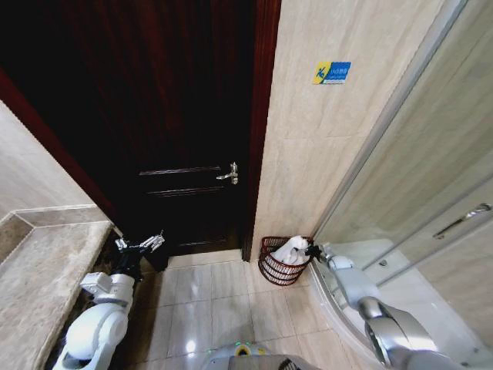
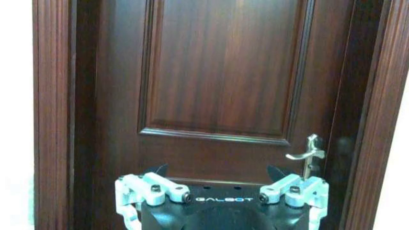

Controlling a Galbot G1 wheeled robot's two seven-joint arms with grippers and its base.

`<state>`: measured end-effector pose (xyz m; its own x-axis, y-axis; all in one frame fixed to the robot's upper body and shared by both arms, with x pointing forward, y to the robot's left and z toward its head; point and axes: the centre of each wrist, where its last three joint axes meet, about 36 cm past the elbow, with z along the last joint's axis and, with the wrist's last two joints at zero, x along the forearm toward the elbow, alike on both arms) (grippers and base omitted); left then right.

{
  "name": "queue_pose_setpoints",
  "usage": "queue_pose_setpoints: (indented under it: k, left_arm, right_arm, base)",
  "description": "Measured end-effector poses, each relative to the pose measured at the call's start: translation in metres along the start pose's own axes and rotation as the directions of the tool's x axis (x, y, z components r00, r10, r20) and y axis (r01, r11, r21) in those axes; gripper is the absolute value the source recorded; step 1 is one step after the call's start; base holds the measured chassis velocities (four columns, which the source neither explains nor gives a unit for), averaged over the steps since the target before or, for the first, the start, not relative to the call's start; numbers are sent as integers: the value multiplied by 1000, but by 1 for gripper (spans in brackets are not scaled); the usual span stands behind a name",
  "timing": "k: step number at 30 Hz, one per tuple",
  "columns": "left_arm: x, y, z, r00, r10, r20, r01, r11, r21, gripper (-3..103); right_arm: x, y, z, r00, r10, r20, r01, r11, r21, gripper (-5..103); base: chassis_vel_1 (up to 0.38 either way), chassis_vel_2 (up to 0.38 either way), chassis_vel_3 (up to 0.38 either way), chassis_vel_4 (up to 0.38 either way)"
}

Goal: Discard the used towel into the hamper.

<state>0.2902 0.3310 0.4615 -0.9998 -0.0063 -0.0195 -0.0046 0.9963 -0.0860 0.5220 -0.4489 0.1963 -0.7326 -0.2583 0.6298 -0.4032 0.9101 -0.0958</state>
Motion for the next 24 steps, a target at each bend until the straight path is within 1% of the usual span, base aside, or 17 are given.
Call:
queue_pose_setpoints:
  k: [3,8,12,16,17,19,20,23,24]
  left_arm:
    - [0,0,0,1000,0,0,0,1000,0,100]
    - [0,0,0,1000,0,0,0,1000,0,100]
    - [0,0,0,1000,0,0,0,1000,0,100]
    - [0,0,0,1000,0,0,0,1000,0,100]
    - [0,0,0,1000,0,0,0,1000,0,100]
    - [0,0,0,1000,0,0,0,1000,0,100]
    - [0,0,0,1000,0,0,0,1000,0,100]
    - [0,0,0,1000,0,0,0,1000,0,100]
    - [0,0,0,1000,0,0,0,1000,0,100]
  right_arm:
    - [-2,3,0,999,46,25,-46,999,-29,100]
    - [-2,2,-3,998,50,49,-49,998,-27,100]
    - [0,2,-1,994,73,81,-69,997,-46,100]
    - [2,9,6,977,125,170,-107,988,-113,100]
    - [2,9,6,977,125,170,-107,988,-113,100]
    - [8,12,8,958,176,227,-146,979,-145,100]
    - [8,12,8,958,176,227,-146,979,-145,100]
    - [28,26,15,910,271,314,-210,954,-214,100]
    - [28,26,15,910,271,314,-210,954,-214,100]
  base:
    - [0,0,0,0]
    - [0,0,0,0]
    - [0,0,0,0]
    - [0,0,0,0]
    - [0,0,0,0]
    - [0,0,0,0]
    - [0,0,0,0]
    - [0,0,0,0]
    - [0,0,0,0]
